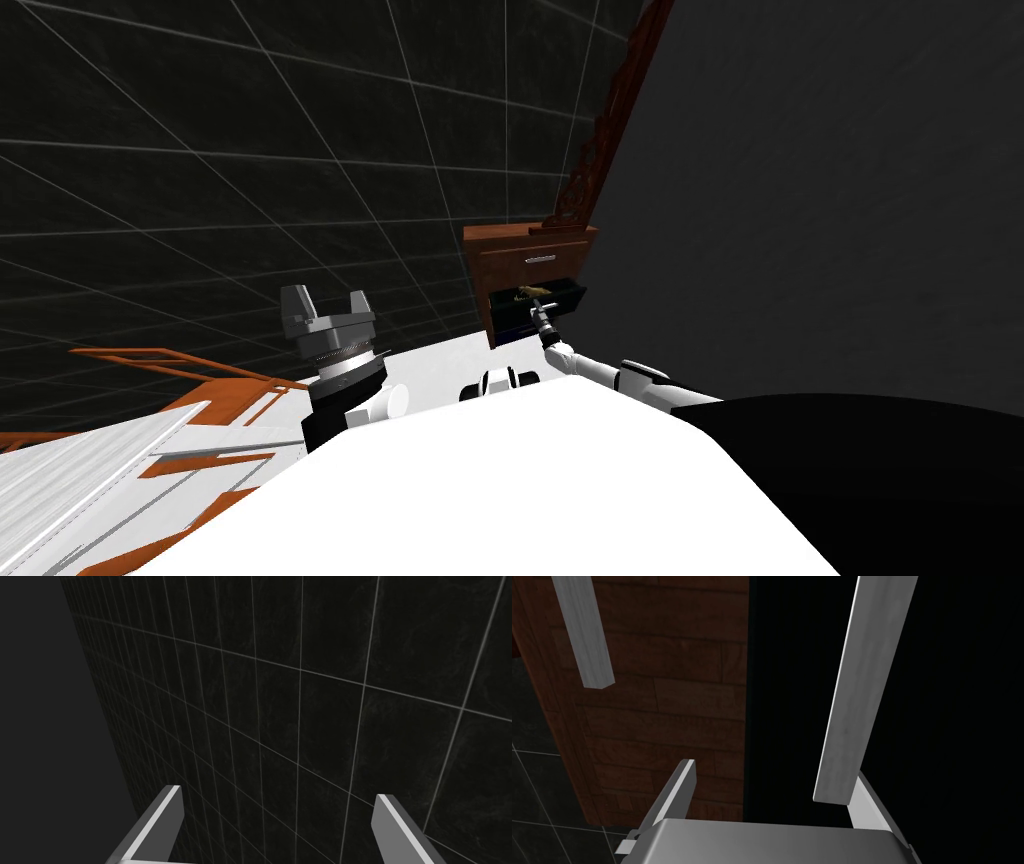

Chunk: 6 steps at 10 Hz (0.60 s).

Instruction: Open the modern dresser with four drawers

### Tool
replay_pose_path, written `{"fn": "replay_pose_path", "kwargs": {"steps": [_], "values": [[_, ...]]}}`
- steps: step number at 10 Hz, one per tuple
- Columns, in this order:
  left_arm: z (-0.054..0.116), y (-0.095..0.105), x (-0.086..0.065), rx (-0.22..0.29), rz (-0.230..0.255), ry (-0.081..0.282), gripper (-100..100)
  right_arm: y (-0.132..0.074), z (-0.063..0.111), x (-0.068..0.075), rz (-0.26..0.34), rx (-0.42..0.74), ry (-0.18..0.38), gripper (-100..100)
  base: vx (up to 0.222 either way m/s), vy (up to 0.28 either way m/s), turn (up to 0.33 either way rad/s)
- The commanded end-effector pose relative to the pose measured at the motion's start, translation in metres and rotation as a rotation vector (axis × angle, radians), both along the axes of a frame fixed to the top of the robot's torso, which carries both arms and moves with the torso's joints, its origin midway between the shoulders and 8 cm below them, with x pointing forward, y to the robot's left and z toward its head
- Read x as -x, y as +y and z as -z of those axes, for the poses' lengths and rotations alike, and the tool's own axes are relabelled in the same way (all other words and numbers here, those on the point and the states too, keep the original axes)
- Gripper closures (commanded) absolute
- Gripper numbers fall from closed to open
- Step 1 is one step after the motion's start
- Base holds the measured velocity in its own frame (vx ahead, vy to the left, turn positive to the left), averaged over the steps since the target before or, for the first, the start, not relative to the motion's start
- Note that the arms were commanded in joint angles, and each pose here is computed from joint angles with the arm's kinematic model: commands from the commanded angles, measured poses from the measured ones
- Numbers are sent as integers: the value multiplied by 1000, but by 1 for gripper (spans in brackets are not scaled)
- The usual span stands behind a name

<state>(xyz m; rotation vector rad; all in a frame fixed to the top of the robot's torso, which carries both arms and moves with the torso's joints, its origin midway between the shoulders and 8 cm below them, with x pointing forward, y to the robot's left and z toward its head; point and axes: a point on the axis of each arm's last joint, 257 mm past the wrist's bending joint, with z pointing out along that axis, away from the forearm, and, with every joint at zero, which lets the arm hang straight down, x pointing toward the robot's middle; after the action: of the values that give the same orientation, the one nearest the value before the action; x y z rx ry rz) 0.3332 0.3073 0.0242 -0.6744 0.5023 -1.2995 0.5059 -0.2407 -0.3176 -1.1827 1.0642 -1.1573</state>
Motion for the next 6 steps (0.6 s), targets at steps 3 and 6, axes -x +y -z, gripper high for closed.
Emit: {"fn": "replay_pose_path", "kwargs": {"steps": [3,6], "values": [[0,0,0,0,0,0,0,0,3,1,0,3,9,0,0,0,0],[0,0,0,0,0,0,0,-1,4,1,0,4,11,0,0,0,0]]}}
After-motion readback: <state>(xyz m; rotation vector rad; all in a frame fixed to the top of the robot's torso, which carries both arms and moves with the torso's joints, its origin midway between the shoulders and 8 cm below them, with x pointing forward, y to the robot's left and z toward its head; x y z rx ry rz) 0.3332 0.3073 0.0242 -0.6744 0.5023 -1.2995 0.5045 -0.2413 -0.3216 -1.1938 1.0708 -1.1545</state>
